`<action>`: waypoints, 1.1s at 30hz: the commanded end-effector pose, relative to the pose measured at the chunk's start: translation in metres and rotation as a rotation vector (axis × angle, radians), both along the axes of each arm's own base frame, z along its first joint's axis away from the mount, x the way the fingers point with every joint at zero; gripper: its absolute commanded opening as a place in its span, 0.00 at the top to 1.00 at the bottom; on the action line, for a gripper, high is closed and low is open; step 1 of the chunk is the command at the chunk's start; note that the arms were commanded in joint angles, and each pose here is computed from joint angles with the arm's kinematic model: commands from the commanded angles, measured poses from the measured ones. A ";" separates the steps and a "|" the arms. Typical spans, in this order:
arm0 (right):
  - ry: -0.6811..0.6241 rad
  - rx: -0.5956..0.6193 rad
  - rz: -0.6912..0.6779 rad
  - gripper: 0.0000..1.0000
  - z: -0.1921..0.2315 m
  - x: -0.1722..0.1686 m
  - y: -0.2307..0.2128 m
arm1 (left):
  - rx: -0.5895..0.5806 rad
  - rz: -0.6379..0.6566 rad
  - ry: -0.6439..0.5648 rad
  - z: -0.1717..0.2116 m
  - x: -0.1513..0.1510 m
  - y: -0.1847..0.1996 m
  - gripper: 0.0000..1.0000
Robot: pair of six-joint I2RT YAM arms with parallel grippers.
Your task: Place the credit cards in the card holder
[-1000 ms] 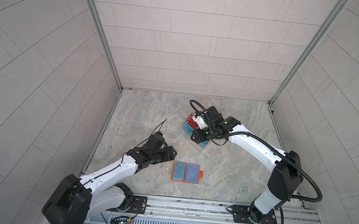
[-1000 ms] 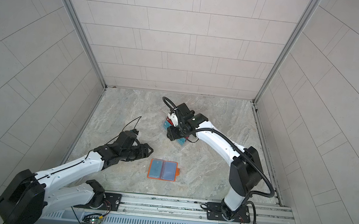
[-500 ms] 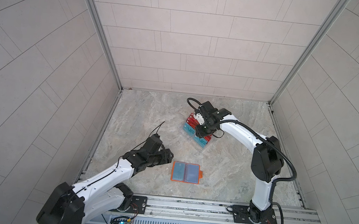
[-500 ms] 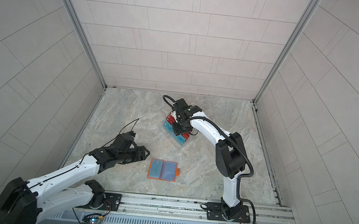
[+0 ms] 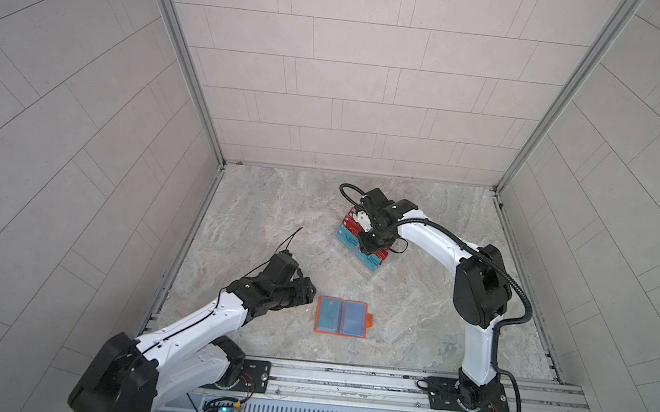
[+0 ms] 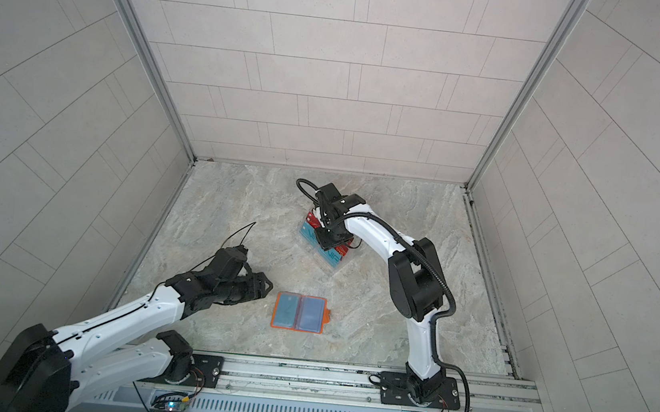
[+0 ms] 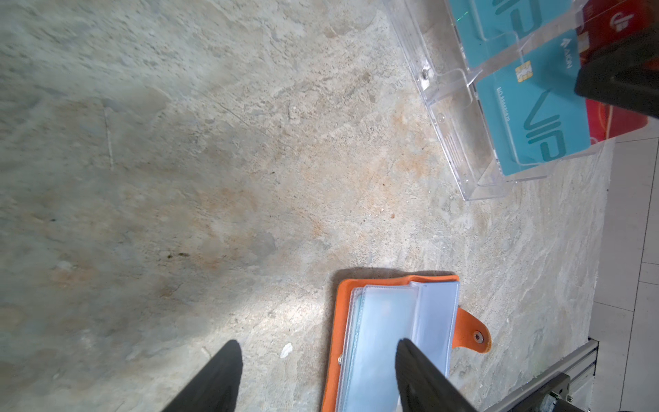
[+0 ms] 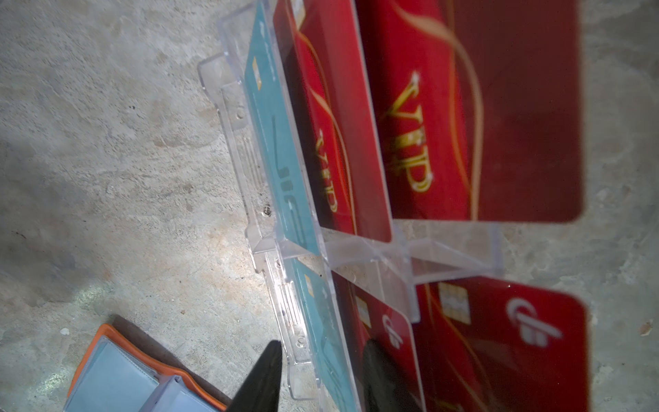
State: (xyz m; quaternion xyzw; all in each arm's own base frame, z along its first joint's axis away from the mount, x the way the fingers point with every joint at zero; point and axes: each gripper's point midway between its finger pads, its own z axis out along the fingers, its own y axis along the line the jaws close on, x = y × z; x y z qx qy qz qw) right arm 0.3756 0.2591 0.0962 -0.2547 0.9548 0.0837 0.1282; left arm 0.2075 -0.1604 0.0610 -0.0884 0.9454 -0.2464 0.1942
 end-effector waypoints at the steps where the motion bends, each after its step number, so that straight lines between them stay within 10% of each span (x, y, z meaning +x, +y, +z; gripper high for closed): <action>1: 0.018 -0.019 0.017 0.61 -0.007 -0.006 -0.004 | 0.009 0.014 0.007 0.000 0.001 0.002 0.28; 33: 0.068 -0.005 0.097 0.81 -0.017 -0.017 0.003 | 0.016 0.021 0.022 -0.004 0.002 0.003 0.28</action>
